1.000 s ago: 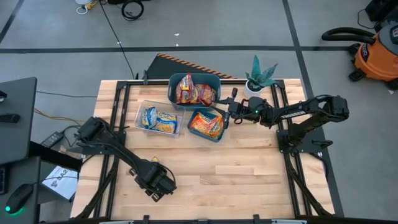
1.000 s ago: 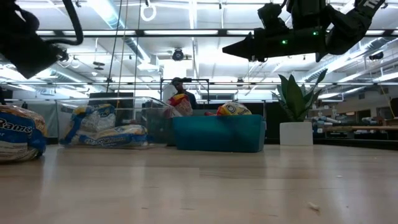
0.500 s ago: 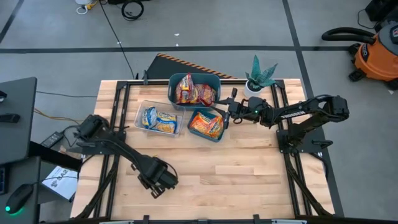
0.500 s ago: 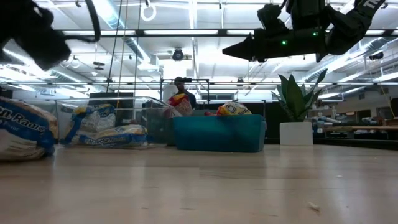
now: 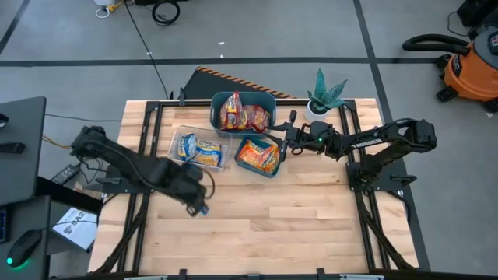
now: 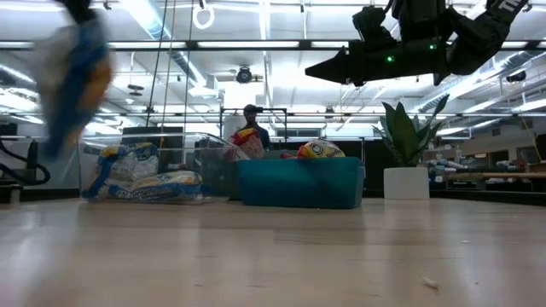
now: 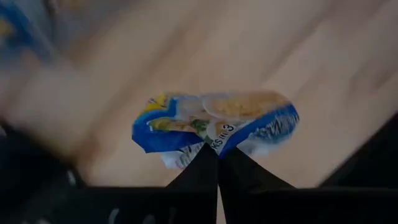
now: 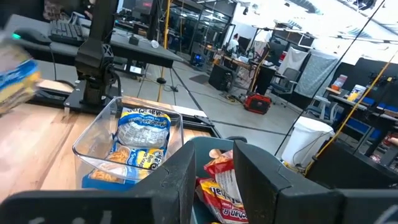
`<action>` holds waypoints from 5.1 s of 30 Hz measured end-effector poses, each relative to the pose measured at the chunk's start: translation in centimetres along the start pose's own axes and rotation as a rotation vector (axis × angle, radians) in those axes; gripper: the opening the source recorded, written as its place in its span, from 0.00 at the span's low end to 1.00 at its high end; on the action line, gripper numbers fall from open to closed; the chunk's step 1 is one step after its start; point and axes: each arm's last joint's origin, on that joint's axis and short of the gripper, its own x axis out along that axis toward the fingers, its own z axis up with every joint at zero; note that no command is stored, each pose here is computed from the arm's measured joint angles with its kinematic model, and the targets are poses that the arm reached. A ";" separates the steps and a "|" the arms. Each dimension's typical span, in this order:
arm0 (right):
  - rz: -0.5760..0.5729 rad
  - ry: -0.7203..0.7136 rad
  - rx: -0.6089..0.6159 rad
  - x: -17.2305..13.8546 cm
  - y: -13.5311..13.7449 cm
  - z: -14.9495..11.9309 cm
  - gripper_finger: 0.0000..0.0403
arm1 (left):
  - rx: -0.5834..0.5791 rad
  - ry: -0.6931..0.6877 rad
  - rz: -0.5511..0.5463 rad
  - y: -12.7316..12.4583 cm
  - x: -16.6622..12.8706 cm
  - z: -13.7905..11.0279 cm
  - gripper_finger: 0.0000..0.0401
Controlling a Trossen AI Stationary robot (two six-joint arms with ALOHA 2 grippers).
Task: Sort Maruchan noodles
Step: Put the blue noodle pack into the transparent bin, then return to Home Position
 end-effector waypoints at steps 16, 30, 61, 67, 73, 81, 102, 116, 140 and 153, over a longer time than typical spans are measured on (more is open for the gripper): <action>0.001 0.001 0.000 0.0 0.0 0.0 0.28 | 0.362 -0.570 0.318 5.5 -3.8 9.6 0.01; 0.016 0.047 0.012 0.0 0.2 -0.5 0.28 | 0.416 -0.344 0.386 9.2 5.7 9.9 0.01; 0.036 0.059 0.010 -0.1 0.8 -0.4 0.28 | 0.351 -0.287 0.219 8.7 3.8 5.7 0.42; 0.040 0.059 0.012 -0.2 0.8 -0.7 0.28 | 0.278 -0.448 0.104 11.0 1.7 3.6 0.35; 0.092 -0.015 0.042 -0.8 0.8 -0.8 0.28 | 0.243 -0.662 -0.042 13.3 2.2 1.9 0.28; 0.051 -0.072 0.124 -2.1 -0.8 -2.1 0.22 | 0.250 -0.870 -0.123 15.6 3.9 0.4 0.17; -0.090 -0.110 0.536 -10.9 -0.9 -6.4 0.07 | 0.168 -1.336 -0.238 18.8 9.5 -2.3 0.02; -0.013 -0.238 0.600 -11.6 -1.2 -4.7 0.07 | 0.261 -1.403 -0.259 18.6 12.0 -3.1 0.01; 0.075 -0.230 0.693 -11.5 -0.9 -4.7 0.07 | 0.158 -1.378 -0.368 18.5 12.0 -3.2 0.07; 0.075 -0.230 0.693 -11.5 -0.9 -4.7 0.07 | 0.159 -1.378 -0.367 18.5 12.0 -3.2 0.07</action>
